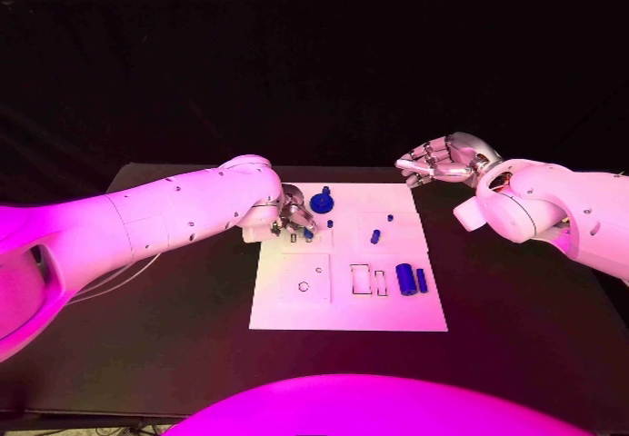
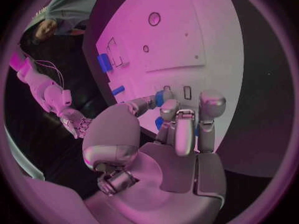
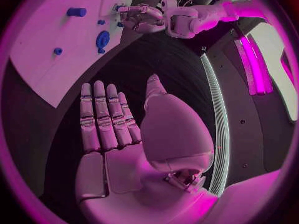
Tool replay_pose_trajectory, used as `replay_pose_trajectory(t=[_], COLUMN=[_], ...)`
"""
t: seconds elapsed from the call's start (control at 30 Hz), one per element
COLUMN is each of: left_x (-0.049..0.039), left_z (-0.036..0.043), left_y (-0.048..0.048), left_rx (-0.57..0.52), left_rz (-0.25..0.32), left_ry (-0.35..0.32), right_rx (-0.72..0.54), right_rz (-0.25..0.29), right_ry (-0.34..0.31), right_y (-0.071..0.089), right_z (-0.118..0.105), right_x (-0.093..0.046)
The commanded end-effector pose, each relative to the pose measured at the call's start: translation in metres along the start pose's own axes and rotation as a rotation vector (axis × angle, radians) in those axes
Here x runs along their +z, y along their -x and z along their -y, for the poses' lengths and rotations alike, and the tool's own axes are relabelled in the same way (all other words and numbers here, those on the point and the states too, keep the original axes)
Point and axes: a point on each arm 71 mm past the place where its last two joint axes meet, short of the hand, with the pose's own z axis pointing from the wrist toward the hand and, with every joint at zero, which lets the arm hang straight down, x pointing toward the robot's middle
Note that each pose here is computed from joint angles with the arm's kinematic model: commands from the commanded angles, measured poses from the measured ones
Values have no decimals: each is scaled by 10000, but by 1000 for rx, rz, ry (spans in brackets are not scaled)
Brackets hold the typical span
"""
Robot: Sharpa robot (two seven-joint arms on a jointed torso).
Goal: Assemble the parts on the task board
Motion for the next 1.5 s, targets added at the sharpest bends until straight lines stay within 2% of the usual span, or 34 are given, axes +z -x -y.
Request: replay_pose_trajectory(t=[0.03, 0.57, 1.5], left_x=[2, 24, 49], left_z=[13, -17, -21], left_y=[-7, -42, -113], left_rx=[3, 15, 27], left_rz=[10, 33, 5], left_ry=[-1, 9, 11], right_rx=[1, 3, 5], right_rz=[0, -2, -8], right_ry=[4, 4, 1], right_y=[-4, -5, -11], right_z=[-2, 3, 15], right_x=[0, 0, 3])
